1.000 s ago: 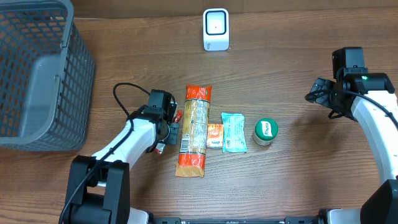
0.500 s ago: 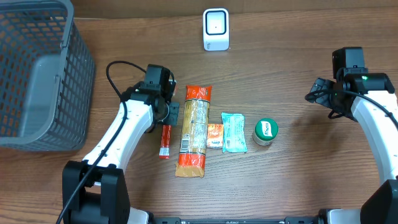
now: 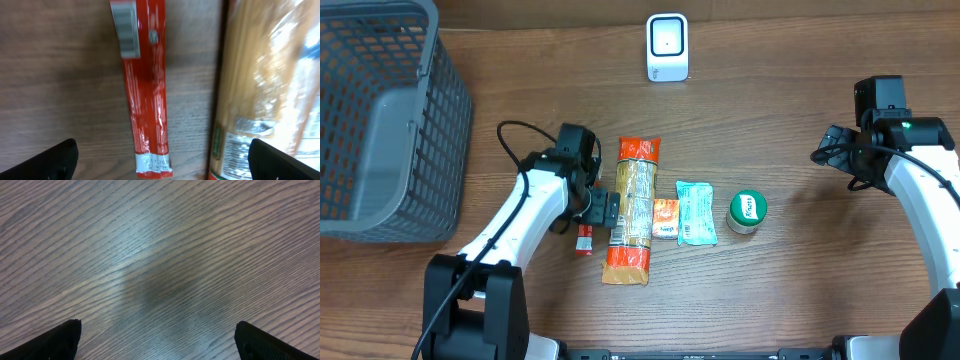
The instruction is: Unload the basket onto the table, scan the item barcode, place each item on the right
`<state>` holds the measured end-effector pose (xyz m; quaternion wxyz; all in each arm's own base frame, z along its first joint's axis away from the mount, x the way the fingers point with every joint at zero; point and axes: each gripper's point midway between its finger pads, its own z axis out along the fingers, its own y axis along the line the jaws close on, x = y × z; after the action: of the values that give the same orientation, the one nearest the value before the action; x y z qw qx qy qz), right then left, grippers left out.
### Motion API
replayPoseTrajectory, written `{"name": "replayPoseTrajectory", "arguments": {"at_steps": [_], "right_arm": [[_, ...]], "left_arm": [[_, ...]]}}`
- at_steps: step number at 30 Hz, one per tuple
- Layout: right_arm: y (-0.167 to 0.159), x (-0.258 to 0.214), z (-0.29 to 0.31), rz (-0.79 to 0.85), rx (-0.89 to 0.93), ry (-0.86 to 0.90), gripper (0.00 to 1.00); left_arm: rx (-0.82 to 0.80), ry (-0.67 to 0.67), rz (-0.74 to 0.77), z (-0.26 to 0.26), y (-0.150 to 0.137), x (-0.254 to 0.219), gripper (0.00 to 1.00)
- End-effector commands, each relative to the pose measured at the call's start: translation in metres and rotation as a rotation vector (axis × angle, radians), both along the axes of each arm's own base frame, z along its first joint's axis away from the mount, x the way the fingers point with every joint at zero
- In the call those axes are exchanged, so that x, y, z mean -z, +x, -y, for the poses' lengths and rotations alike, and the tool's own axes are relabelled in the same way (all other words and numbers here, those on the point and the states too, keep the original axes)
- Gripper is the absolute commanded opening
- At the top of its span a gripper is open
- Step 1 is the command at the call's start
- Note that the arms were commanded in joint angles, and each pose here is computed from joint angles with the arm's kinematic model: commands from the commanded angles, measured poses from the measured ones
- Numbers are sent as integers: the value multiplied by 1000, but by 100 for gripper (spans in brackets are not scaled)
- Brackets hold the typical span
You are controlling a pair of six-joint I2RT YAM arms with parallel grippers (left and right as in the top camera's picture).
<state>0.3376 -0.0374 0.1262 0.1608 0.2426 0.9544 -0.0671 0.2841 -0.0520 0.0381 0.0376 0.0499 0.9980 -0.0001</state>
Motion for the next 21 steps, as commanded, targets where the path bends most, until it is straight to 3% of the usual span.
{"name": "replayPoseTrajectory", "arguments": {"at_steps": [1,2,5,7,14,21], "right_arm": [[4,-7,4,21,5,-13,100],[4,-7,4,21,5,-14,100],[4,-7,4,21,5,-13,100],[4,-7,4,21,5,-14,100],[4,-7,4,21,5,-14,100],[4,-7,4,21,5,-14,100]], "left_arm": [[-29,-7,-47,-2,-17,13,100],[-29,0,-55,-3,-21,16,98],[-33,18,-59,-8,-25,23,54],[-40,14,-44,-7,-23,26,41],[-39,-12,28,-3,-9,32,45],[-41,7,-8,-7,-23,40,40]]}}
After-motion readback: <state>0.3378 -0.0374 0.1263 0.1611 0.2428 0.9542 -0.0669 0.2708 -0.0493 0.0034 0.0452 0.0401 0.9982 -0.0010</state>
